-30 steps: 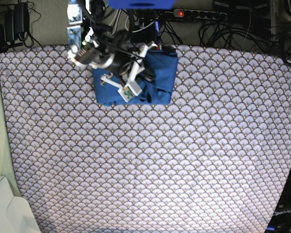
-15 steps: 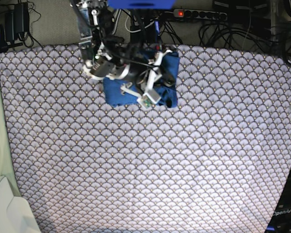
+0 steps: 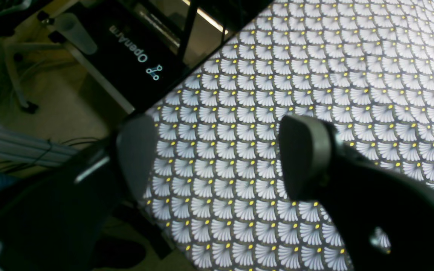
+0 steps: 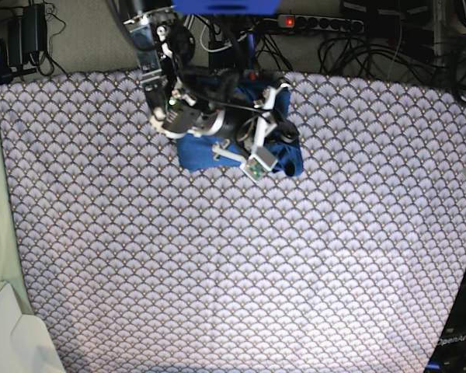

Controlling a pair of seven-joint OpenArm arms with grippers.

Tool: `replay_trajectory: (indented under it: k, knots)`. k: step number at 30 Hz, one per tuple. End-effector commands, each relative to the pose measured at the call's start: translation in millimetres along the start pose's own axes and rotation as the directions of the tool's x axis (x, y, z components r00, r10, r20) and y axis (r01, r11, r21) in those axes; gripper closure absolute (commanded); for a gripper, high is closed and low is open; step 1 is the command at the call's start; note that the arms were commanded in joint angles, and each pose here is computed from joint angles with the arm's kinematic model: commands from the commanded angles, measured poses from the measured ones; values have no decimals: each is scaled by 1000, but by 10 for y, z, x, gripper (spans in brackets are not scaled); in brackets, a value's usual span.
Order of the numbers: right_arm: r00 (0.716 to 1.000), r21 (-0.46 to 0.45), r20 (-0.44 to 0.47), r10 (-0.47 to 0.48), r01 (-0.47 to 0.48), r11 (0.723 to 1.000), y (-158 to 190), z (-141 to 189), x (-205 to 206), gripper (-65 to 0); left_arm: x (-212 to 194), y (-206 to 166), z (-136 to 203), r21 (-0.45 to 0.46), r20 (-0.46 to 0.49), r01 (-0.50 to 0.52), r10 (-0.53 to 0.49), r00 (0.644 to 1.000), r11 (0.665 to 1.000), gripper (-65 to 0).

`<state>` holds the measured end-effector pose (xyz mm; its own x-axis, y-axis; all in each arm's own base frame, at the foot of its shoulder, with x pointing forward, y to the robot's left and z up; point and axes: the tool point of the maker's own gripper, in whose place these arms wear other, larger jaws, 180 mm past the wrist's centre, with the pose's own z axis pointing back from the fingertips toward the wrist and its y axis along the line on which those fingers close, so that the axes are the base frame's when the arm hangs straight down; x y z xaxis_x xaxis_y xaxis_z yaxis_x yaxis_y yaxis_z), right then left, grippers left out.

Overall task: Fold the T-shirt properly
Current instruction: 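Fold the grasped shirt end over onto the rest of the bundle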

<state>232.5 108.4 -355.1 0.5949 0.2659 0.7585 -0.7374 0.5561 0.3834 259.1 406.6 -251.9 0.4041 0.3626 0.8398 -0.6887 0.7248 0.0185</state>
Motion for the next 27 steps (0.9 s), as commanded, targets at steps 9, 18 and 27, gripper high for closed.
replay_trajectory:
  k: [9, 18, 27]
  knots:
    - [999, 14, 50, 0, -1, 1000, 39, -1, 139, 0, 176, 5, 43, 5, 49, -10, 10, 999, 1000, -499]
    - [999, 28, -17, -45, 45, 999, -1, -109, -115, 0, 179, 2, 46, 4, 50, -10, 10, 999, 1000, -499]
    - [999, -19, -41, -13, 13, 1000, -230, 53, -278, 0, 177, 1, 49, 3, 50, -9, 9, 999, 1000, -499]
